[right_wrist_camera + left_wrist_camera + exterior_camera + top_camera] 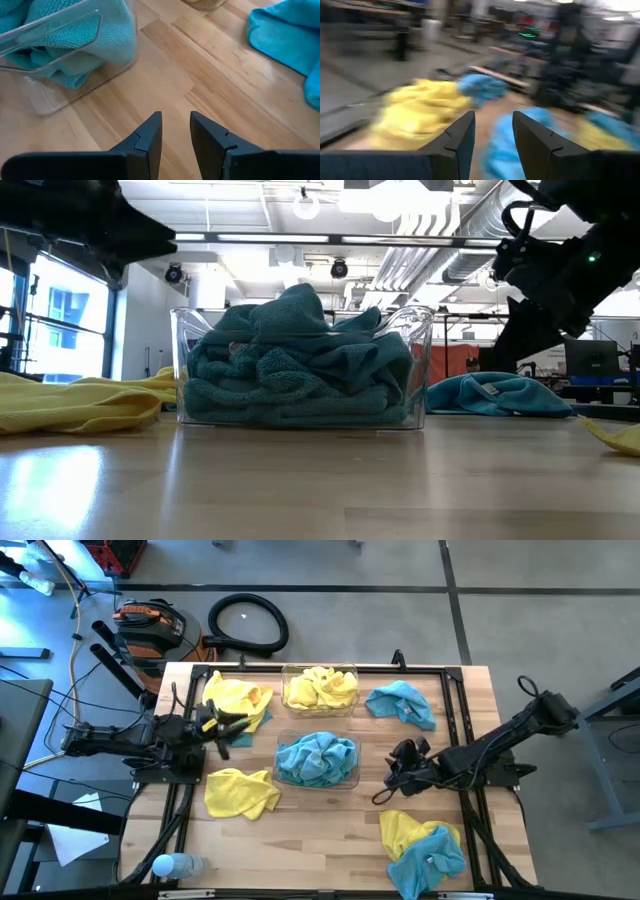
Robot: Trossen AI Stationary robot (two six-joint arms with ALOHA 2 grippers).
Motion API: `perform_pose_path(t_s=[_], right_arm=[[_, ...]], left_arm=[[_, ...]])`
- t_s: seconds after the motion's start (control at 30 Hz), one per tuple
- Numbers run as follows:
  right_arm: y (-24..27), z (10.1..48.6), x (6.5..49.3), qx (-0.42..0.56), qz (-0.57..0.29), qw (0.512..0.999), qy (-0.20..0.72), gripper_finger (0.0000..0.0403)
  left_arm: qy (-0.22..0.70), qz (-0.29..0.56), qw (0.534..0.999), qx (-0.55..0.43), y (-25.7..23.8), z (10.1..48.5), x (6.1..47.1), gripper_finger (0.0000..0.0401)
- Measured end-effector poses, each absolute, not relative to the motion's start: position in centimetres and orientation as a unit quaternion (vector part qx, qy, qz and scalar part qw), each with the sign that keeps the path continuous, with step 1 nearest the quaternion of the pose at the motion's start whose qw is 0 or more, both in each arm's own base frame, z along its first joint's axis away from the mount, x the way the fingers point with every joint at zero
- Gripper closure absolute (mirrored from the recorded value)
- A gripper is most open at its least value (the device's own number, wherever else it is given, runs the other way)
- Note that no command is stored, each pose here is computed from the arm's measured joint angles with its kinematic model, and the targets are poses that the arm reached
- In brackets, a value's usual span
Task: Sort microfiber towel by color & place in baskets
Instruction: Put the yellow microfiber towel into the top transparent bin
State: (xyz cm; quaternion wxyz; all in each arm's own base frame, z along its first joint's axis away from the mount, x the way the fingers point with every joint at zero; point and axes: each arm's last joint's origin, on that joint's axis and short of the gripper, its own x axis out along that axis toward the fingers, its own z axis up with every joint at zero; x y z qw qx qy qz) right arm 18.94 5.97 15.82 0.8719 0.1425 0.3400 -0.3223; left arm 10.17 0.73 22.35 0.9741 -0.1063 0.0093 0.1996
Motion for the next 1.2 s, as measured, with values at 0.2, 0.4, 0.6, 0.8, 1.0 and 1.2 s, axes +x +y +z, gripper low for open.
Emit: perform_pose_path(t_s=[0.2,0.4,0.6,0.8,1.0,1.2], right_arm=[[5.7,15.9,19.2,0.133,-0.317,0.873,0.345,0.0309],[5.4,15.9,19.3,0.126,-0.317,0.872,0.350,0.0309],[5.3,15.8,19.3,0.123,-0.316,0.872,0.352,0.0309],[5.3,15.8,19.3,0.123,-0.316,0.872,0.353,0.0309],[5.3,15.8,19.3,0.123,-0.315,0.872,0.354,0.0309],[5.3,15.8,19.3,0.123,-0.315,0.872,0.354,0.0309]], left_arm=[[0.071,0.319,0.940,-0.099,1.8,23.2,11.1,0.0279],[0.159,0.411,0.889,-0.125,3.7,24.1,13.3,0.0279],[0.218,0.462,0.838,-0.189,6.3,23.0,15.7,0.0279],[0.277,0.481,0.792,-0.253,8.7,20.6,17.2,0.0279],[0.330,0.513,0.744,-0.274,10.7,18.0,17.6,0.0279],[0.371,0.529,0.706,-0.292,11.6,15.7,17.9,0.0279]])
